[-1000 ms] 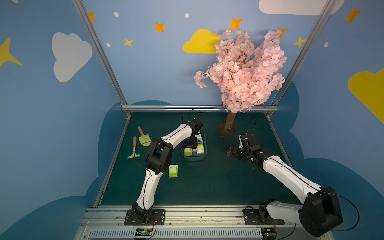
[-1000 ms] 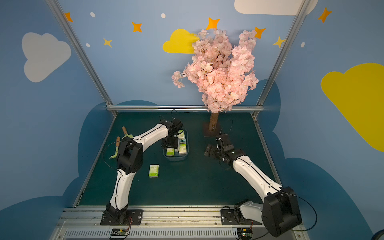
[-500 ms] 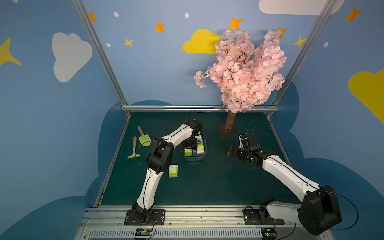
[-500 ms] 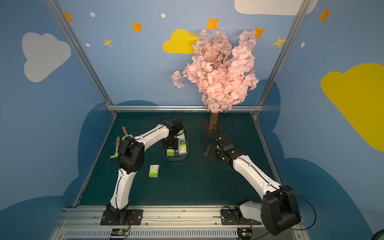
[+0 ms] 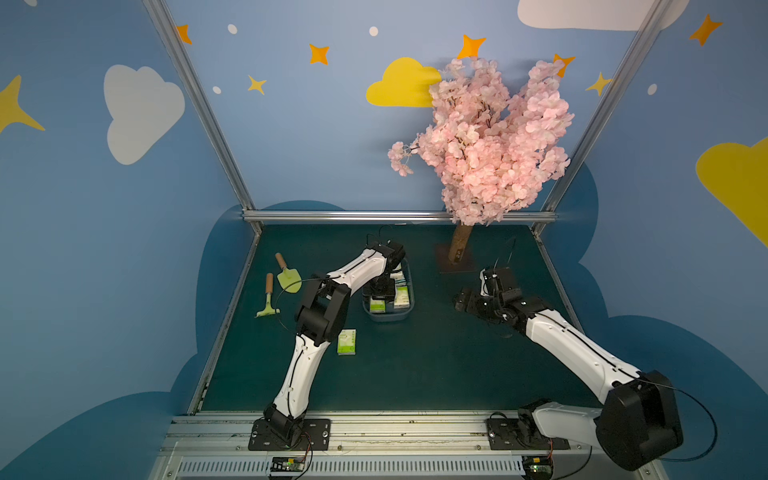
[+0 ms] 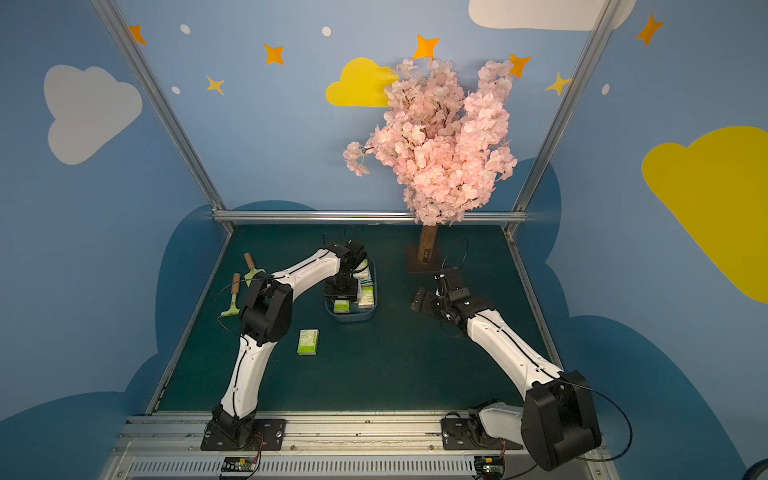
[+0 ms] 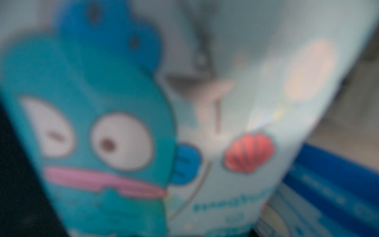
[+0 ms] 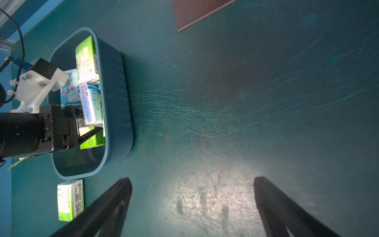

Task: Take the pocket tissues out of the storage box
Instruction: Pick up the pocket tissues from the storage box, then place the pocket tissues at the center of the board.

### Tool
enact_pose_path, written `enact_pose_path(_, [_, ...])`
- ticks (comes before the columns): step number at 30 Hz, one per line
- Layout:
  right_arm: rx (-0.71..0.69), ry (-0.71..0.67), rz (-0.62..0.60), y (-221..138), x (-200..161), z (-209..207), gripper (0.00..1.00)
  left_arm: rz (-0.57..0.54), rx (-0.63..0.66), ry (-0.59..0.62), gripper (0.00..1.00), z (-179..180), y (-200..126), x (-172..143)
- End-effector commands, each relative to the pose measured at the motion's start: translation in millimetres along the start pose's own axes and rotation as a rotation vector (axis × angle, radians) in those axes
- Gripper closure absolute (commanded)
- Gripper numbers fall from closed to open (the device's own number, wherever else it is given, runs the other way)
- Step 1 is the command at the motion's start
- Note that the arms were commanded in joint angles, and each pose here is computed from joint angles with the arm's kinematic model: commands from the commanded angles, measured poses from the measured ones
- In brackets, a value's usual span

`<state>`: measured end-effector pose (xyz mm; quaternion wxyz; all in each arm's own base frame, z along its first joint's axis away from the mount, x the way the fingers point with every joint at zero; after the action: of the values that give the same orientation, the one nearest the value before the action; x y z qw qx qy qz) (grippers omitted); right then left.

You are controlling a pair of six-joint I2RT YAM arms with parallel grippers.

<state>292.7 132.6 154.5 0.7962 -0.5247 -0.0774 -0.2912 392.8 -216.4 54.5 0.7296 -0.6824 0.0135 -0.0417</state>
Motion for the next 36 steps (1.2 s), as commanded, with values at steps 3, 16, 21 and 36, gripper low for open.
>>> enact_pose_path(3, [0.013,-0.01,-0.009,-5.5,3.4,2.5,0.02,0.037,-0.021,0.011,0.45,-4.0,12.4,-5.3])
enact_pose_path(16, [0.016,-0.005,-0.006,-10.2,-0.5,-0.4,0.02,-0.086,-0.091,-0.006,0.48,-6.6,-50.8,-9.1])
enact_pose_path(21, [0.019,-0.005,-0.007,-13.3,-2.5,-1.9,0.02,-0.125,-0.111,-0.016,0.48,-5.2,-75.9,-15.7])
enact_pose_path(36, [0.043,-0.011,-0.002,-22.8,-14.0,-8.2,0.02,-0.184,-0.177,-0.053,0.48,-10.1,-130.1,-79.8])
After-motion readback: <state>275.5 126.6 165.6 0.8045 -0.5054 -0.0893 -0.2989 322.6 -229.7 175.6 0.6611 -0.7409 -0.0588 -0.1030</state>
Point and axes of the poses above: each gripper's point midway between its finger pads, its own y axis out along the fingers, its own z axis along the line the jaws close on, x = y × z, the point moved 3 cm from there along -y, back along the fingers, and after that the axes turned 7 degrees about y, right-handed, at the moved point
